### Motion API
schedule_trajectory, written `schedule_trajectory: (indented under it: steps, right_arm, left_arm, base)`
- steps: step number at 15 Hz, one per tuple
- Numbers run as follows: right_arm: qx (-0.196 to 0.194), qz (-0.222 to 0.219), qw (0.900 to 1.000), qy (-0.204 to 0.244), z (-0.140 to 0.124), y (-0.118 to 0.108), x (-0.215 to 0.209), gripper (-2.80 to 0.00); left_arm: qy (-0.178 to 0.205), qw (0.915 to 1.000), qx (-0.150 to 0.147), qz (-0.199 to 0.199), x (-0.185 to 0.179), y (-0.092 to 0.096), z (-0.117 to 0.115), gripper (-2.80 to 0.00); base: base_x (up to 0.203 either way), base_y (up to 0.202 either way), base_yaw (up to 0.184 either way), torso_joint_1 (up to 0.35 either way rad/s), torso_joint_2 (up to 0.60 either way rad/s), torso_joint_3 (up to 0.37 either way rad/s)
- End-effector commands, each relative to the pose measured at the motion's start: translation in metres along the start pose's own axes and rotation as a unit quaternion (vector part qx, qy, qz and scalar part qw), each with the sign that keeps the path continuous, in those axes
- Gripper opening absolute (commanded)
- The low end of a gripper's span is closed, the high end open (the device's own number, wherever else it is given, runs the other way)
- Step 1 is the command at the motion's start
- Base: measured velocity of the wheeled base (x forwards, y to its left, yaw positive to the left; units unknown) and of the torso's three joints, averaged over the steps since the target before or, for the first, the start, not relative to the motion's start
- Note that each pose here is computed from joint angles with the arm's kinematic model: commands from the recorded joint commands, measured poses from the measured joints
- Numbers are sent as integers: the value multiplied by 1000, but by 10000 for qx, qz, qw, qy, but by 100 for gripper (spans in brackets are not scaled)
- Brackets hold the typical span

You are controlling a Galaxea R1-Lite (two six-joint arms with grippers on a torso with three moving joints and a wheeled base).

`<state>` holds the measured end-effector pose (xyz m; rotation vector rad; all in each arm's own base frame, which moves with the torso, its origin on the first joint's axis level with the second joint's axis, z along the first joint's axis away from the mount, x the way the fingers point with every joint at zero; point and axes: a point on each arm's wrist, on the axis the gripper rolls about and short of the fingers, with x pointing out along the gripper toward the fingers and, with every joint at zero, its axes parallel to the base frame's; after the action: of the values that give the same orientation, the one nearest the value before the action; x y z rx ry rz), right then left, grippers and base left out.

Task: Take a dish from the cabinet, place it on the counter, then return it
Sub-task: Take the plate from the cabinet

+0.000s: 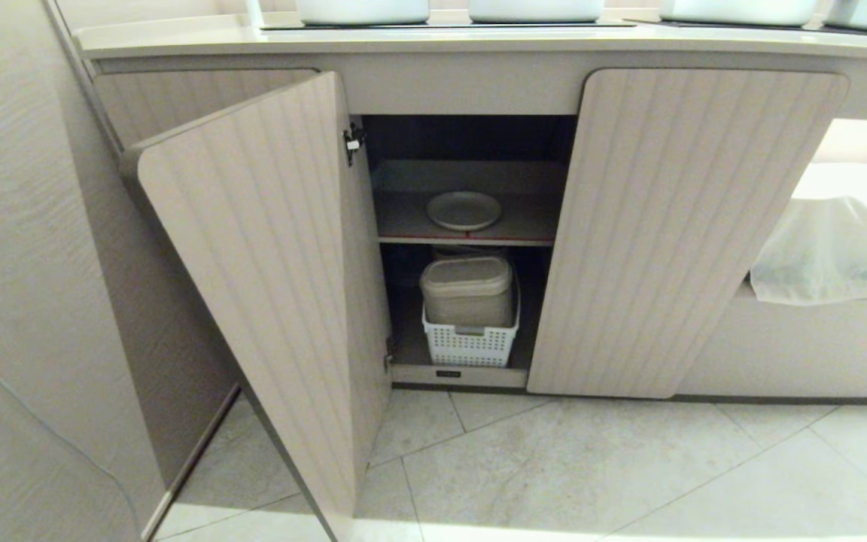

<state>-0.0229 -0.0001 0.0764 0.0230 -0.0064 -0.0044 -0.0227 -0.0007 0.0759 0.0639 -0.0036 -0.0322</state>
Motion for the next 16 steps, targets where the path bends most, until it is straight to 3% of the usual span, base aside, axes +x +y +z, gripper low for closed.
schedule_trajectory:
  steps: [1,12,16]
  right_arm:
    - [0,-1,10000,1,0,0,0,-280]
    - [0,-1,10000,2,0,0,0,-280]
    - [0,-1,10000,4,0,0,0,-280]
  left_arm:
    - [-3,10000,3,1,0,0,0,-280]
    - [-3,10000,-5,1,0,0,0,-280]
    - [-3,10000,-5,1,0,0,0,-280]
  base:
    - [0,0,0,0,0,0]
    - [0,0,0,0,0,0]
    - [1,-176,0,2,1,3]
